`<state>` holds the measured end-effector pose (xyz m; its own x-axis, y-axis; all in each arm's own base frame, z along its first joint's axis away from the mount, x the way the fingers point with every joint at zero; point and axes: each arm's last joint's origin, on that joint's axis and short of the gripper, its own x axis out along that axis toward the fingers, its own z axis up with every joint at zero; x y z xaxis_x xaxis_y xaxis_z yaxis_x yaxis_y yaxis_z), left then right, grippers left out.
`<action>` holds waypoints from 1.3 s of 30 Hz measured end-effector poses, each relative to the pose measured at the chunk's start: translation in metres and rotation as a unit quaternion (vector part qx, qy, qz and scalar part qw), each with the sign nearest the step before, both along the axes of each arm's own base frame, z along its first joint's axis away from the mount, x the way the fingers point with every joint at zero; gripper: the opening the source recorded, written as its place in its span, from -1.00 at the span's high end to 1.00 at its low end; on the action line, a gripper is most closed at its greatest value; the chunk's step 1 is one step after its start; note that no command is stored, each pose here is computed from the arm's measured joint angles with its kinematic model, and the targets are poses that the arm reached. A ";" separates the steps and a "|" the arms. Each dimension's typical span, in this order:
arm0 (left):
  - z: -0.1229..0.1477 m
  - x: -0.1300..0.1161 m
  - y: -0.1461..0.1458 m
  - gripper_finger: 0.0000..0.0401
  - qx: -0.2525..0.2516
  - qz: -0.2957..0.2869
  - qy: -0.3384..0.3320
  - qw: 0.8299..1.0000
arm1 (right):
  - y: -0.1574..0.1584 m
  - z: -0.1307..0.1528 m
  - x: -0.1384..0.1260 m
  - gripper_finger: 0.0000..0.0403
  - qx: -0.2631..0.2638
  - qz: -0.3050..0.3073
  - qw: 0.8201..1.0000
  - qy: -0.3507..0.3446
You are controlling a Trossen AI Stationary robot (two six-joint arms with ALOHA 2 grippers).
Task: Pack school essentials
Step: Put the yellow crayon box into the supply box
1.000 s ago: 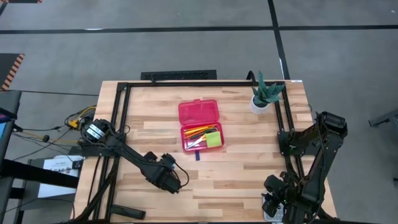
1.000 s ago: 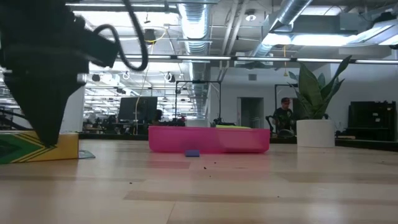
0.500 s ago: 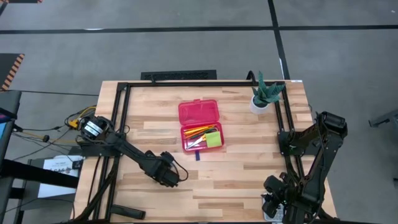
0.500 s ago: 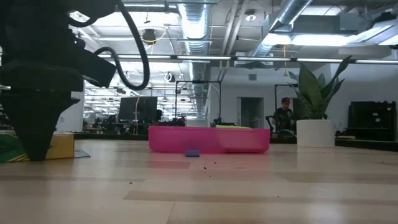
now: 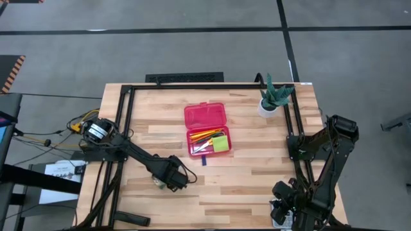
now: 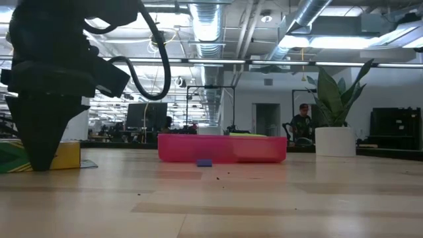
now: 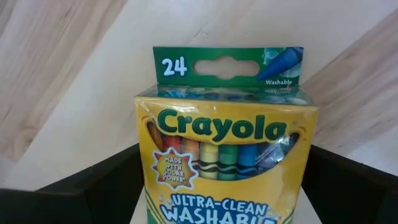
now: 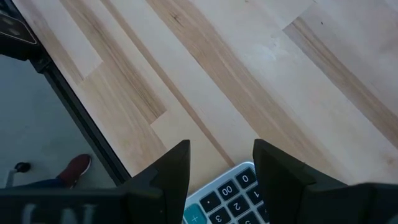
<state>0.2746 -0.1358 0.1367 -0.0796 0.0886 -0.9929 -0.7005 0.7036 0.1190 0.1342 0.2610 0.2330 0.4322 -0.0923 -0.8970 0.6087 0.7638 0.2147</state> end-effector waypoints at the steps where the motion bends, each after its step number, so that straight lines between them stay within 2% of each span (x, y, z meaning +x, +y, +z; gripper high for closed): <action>1: 0.000 0.000 0.000 -0.88 0.001 -0.001 -0.002 1.000 | 0.000 0.000 0.000 0.10 0.000 0.000 1.000 0.000; 12: 0.006 -0.001 0.000 -0.87 0.002 0.005 -0.006 1.000 | 0.000 0.000 0.000 0.10 -0.001 0.000 1.000 0.000; 22: 0.008 0.002 0.000 -0.50 0.005 -0.003 -0.012 1.000 | 0.000 0.000 0.000 0.10 -0.001 -0.001 1.000 0.000; 29: 0.010 0.003 0.000 -0.50 -0.006 -0.004 -0.006 1.000 | 0.000 0.000 0.000 0.10 0.000 -0.001 1.000 0.000; 34: 0.032 0.018 0.001 -0.51 -0.014 -0.035 -0.018 0.999 | 0.000 0.000 0.000 0.10 0.000 -0.001 1.000 0.000; 39: 0.070 0.039 0.015 -0.51 0.003 -0.051 -0.037 0.998 | 0.000 0.000 0.000 0.10 0.000 -0.001 1.000 0.000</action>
